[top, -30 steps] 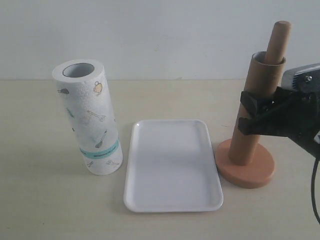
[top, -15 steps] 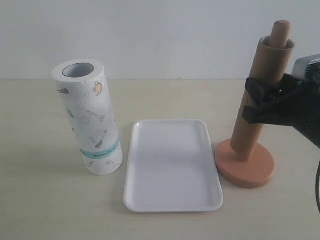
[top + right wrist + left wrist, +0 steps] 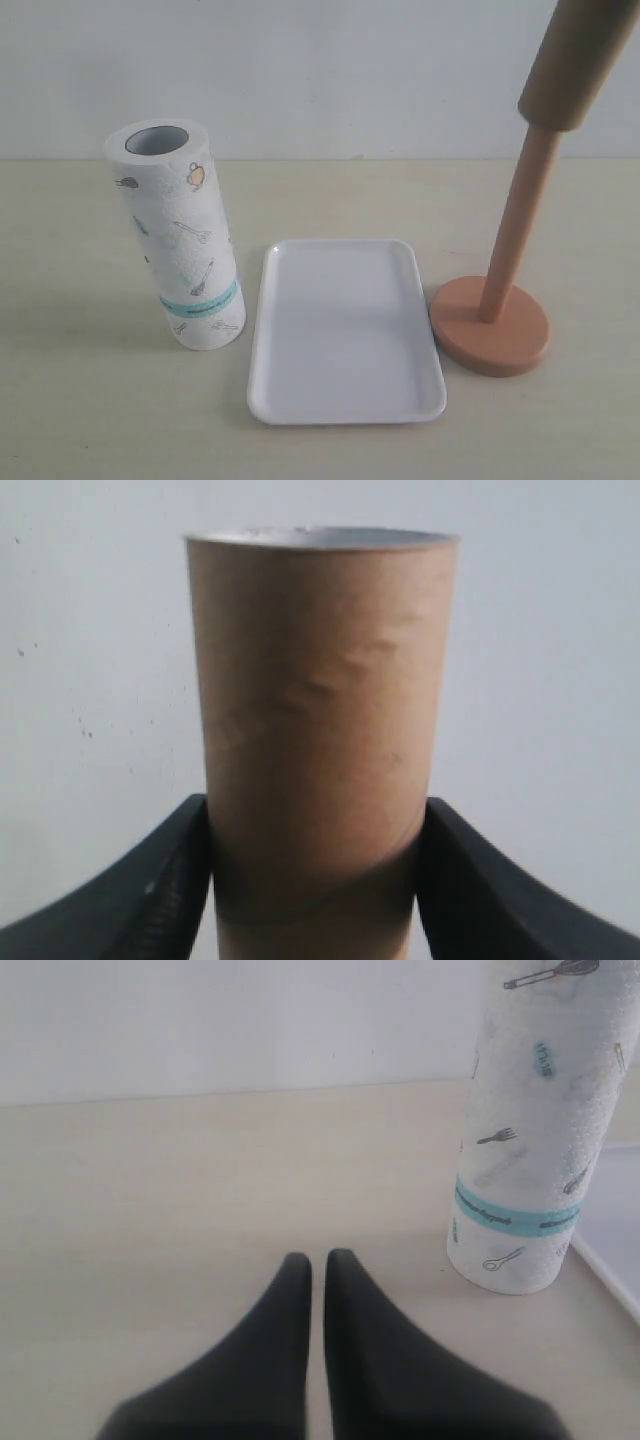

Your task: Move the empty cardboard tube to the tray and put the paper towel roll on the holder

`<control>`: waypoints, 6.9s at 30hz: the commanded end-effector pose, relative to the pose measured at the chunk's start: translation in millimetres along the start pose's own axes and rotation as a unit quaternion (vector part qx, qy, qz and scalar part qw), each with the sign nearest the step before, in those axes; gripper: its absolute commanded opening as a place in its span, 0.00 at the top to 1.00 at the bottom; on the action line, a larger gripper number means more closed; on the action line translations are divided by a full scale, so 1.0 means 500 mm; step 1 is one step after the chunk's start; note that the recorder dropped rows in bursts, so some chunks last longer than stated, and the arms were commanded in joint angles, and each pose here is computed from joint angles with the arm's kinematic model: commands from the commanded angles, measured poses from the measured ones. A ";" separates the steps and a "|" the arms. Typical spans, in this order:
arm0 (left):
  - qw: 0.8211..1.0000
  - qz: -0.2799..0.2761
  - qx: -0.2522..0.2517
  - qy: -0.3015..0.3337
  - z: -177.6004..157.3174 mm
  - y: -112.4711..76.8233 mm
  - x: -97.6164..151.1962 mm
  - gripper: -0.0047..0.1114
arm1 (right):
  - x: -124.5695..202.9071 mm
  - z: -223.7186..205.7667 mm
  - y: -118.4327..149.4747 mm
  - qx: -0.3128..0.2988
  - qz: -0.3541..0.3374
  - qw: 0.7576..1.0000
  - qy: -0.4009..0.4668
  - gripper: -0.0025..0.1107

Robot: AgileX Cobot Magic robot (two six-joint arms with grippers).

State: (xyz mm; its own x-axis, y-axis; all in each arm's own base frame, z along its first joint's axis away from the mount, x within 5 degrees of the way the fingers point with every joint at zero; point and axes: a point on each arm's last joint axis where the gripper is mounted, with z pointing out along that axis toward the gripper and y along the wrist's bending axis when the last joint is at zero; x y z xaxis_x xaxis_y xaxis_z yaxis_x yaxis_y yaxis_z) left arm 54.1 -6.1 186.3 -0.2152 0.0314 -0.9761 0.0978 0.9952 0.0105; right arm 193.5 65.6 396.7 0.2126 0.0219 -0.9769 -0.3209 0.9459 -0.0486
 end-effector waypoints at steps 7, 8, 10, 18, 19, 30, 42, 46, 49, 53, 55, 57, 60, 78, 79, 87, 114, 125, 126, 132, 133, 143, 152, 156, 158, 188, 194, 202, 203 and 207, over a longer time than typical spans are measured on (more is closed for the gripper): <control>1.000 -0.002 0.000 0.000 0.000 0.000 0.002 0.92 | -0.153 -0.004 0.008 -0.014 -0.010 0.999 -0.035 0.98; 1.000 -0.002 0.000 0.000 0.000 0.000 0.002 0.92 | -0.165 -0.006 0.015 -0.024 -0.007 0.999 -0.037 0.98; 1.000 -0.002 0.000 0.000 0.000 0.000 0.002 0.92 | -0.181 -0.008 0.034 -0.049 -0.001 0.998 -0.038 0.98; 1.000 -0.002 0.000 0.000 0.000 0.000 0.002 0.92 | -0.172 -0.019 0.141 -0.187 0.024 0.982 -0.006 0.98; 1.000 -0.002 0.000 0.000 0.000 0.000 0.002 0.92 | -0.165 -0.015 0.157 -0.203 0.025 0.979 0.003 0.98; 1.000 -0.002 0.000 0.000 0.000 0.000 0.002 0.92 | -0.017 0.075 0.262 -0.234 0.080 0.951 0.184 0.98; 1.000 -0.002 0.000 0.000 0.000 0.000 0.002 0.92 | 0.177 0.135 0.211 0.014 0.119 0.891 0.438 0.98; 1.000 -0.002 0.000 0.000 0.000 0.000 0.002 0.92 | 0.229 0.154 0.221 0.013 0.121 0.866 0.485 0.98; 1.000 -0.002 0.000 0.000 0.000 0.000 0.002 0.92 | 0.260 0.174 0.226 -0.002 0.131 0.837 0.531 0.98; 1.000 -0.002 0.000 0.000 0.000 0.000 0.002 0.92 | 0.274 0.216 0.228 -0.027 0.141 0.809 0.570 0.98; 1.000 -0.002 0.000 0.000 0.000 0.000 0.002 0.92 | 0.274 0.236 0.230 -0.026 0.139 0.800 0.582 0.98; 1.000 -0.002 0.000 0.000 0.000 0.000 0.002 0.92 | 0.278 0.248 0.232 -0.024 0.127 0.787 0.603 0.98; 1.000 -0.002 0.000 0.000 0.000 0.000 0.002 0.92 | 0.279 0.272 0.239 -0.027 0.102 0.767 0.633 0.98; 1.000 -0.002 0.000 0.000 0.000 0.000 0.002 0.92 | 0.420 0.383 0.222 -0.030 0.168 0.681 0.713 0.98; 1.000 -0.002 0.000 0.000 0.000 0.000 0.002 0.92 | 0.423 0.385 0.220 -0.031 0.167 0.684 0.709 0.98; 1.000 -0.002 0.000 0.000 0.000 0.000 0.002 0.92 | 0.477 0.388 0.218 -0.021 0.167 0.669 0.724 0.97; 1.000 -0.002 0.000 0.000 0.000 0.000 0.002 0.92 | 0.448 0.382 0.208 0.006 0.162 0.656 0.737 0.33; 1.000 -0.002 0.000 0.000 0.000 0.000 0.002 0.92 | 0.268 0.372 0.187 -0.034 0.144 0.727 0.671 0.97; 1.000 -0.002 0.000 0.000 0.000 0.000 0.002 0.92 | 0.256 0.369 0.185 -0.037 0.141 0.732 0.666 0.97; 1.000 -0.002 0.000 0.000 0.000 0.000 0.002 0.92 | 0.173 0.340 0.207 -0.066 0.091 0.767 0.632 0.97; 1.000 -0.002 0.000 0.000 0.000 0.000 0.002 0.92 | 0.151 0.331 0.218 -0.071 0.077 0.777 0.620 0.97; 1.000 -0.002 0.000 0.000 0.000 0.000 0.002 0.92 | -0.061 0.207 0.265 -0.035 -0.022 0.875 0.483 0.97; 1.000 -0.002 0.000 0.000 0.000 0.000 0.002 0.92 | -0.086 -0.022 0.152 -0.054 -0.030 0.919 0.389 0.97; 1.000 -0.002 0.000 0.000 0.000 0.000 0.002 0.92 | -0.045 -0.140 0.089 -0.099 -0.047 0.958 0.263 0.97; 1.000 -0.002 0.000 0.000 0.000 0.000 0.002 0.92 | -0.013 -0.196 0.060 -0.109 -0.060 0.967 0.221 0.97; 1.000 -0.002 0.000 0.000 0.000 0.000 0.002 0.92 | 0.006 -0.357 -0.058 0.244 0.061 0.953 0.171 0.97; 1.000 -0.002 0.000 0.000 0.000 0.000 0.002 0.92 | 0.060 -0.348 -0.053 0.225 0.018 0.948 0.224 0.97; 1.000 -0.002 0.000 0.000 0.000 0.000 0.002 0.92 | 0.189 -0.352 -0.033 0.167 -0.005 0.960 0.223 0.97; 1.000 -0.002 0.000 0.000 0.000 0.000 0.002 0.92 | 0.198 -0.358 -0.029 0.162 0.006 0.963 0.217 0.97; 1.000 -0.002 0.000 0.000 0.000 0.000 0.002 0.92 | 0.243 -0.375 -0.007 0.137 0.110 0.959 0.223 0.97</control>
State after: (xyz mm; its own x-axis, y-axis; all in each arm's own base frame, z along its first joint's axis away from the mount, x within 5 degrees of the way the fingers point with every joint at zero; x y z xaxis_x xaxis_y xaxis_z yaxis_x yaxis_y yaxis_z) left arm 54.1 -6.1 186.3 -0.2152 0.0314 -0.9761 0.0978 0.9952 0.0105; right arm 50.9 -0.6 250.1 -0.2595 0.0554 -0.9642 -0.0154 0.9980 0.0615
